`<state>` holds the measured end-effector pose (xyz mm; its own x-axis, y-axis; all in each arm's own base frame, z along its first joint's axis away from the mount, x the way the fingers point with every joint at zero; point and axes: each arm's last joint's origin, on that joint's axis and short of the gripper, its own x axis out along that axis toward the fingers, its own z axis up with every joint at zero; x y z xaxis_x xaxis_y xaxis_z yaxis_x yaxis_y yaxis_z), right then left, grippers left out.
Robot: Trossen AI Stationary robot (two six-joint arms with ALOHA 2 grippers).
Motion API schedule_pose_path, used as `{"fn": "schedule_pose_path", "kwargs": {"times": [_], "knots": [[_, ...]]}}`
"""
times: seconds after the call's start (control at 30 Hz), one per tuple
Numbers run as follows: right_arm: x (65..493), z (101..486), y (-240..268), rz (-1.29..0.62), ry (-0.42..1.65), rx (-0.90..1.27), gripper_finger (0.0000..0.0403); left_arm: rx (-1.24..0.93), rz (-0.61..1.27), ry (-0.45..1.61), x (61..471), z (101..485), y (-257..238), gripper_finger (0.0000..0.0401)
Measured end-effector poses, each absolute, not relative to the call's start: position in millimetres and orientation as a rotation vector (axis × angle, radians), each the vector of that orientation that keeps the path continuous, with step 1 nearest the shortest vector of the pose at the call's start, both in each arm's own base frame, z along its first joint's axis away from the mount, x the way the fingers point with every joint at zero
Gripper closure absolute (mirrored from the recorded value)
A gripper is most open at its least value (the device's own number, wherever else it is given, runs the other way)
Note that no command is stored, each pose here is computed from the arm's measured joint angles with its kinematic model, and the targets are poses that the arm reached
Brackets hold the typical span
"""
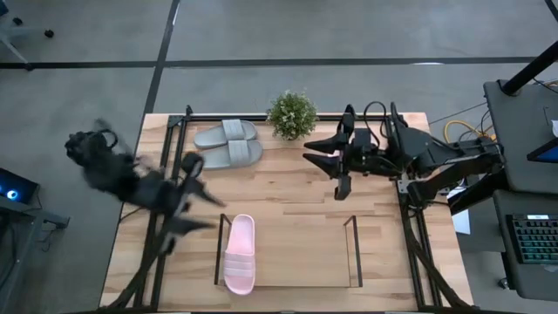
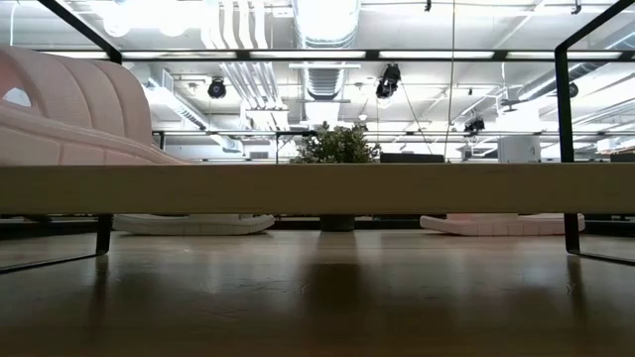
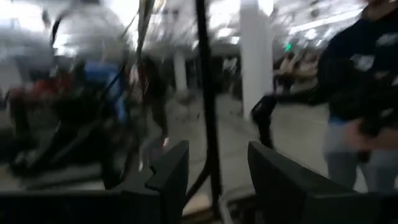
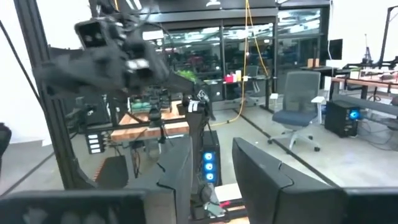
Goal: Pick and place slides into the shelf
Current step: Put the pink slide on the shelf
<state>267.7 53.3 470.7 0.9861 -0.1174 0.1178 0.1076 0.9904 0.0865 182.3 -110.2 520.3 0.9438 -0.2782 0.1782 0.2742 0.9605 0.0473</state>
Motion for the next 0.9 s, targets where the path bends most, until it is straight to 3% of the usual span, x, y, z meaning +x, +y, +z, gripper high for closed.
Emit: {"fn": "schedule_pose_path", "kwargs": {"times": [0.17,0.33,0.57,0.7,0.9], "knots": [[268,470,52,-0.182,-0.12,0.088,0.0296,-0.005,-0.416,-0.124,221,500,-71,0.0251],[268,469,52,-0.183,-0.115,0.087,0.0294,0.014,-0.261,-0.076,230,487,-26,0.0251],[269,463,51,-0.234,-0.053,0.042,0.0302,0.169,0.14,-0.082,155,494,0,0.0251],[268,461,50,-0.255,-0.024,0.033,0.0302,0.135,0.159,-0.093,110,477,2,0.0251],[267,458,45,-0.276,-0.008,0.116,0.0289,0.019,0.174,-0.105,67,417,4,0.0251]]}}
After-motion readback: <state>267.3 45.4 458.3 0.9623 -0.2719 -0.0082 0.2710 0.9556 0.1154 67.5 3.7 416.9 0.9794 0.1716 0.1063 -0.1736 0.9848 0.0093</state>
